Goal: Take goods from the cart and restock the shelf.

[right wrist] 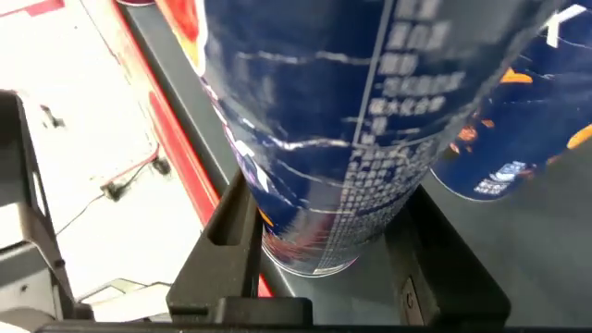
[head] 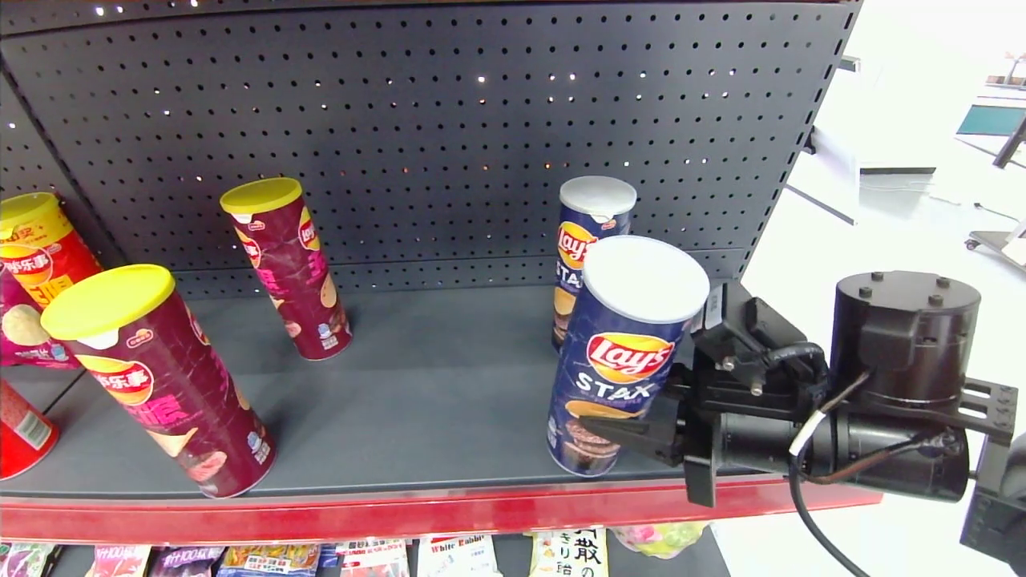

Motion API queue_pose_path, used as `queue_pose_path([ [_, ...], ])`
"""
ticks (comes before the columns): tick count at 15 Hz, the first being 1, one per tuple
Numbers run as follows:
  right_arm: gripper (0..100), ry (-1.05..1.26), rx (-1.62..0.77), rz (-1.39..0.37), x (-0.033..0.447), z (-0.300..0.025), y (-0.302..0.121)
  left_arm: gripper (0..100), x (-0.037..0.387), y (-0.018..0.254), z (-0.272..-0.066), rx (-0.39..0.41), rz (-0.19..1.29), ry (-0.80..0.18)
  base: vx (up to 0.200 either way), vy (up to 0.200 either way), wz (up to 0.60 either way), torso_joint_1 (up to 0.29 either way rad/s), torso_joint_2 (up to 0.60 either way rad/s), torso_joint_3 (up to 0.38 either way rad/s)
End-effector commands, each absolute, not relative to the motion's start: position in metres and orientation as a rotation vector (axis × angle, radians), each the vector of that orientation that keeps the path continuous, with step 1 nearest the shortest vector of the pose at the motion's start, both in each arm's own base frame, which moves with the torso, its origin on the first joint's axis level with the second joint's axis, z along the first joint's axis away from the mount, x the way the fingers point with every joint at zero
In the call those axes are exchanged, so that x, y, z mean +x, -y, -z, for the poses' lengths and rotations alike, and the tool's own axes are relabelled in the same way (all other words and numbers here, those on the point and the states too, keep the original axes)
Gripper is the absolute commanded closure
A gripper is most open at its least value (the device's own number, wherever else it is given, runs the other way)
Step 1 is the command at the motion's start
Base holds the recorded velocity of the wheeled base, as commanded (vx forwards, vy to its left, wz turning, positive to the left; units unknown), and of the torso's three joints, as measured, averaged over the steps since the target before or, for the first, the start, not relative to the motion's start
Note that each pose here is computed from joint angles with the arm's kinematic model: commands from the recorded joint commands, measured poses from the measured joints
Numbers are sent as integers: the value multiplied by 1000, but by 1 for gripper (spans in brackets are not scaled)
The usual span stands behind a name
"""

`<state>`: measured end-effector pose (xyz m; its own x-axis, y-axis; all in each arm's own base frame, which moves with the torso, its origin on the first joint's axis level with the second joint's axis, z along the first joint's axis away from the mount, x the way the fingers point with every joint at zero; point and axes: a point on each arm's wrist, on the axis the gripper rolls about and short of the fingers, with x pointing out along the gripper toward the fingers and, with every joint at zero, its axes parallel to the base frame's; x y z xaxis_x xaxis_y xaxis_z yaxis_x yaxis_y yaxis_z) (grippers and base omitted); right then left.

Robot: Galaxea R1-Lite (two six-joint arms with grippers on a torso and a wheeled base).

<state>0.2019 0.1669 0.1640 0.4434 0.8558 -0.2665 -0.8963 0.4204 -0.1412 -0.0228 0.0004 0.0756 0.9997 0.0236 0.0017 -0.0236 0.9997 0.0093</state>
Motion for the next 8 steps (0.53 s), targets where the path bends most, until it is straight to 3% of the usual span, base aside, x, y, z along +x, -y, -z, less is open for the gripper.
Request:
queue_pose_path([
  [1, 100, -184, -290, -1111, 205, -157, -169, 0, -23, 0, -76, 9, -25, 1, 0, 0, 0, 0, 0, 0],
  [8, 100, -202, -309, -1115, 208, -150, -171, 0, -23, 0, -76, 9, -25, 1, 0, 0, 0, 0, 0, 0],
])
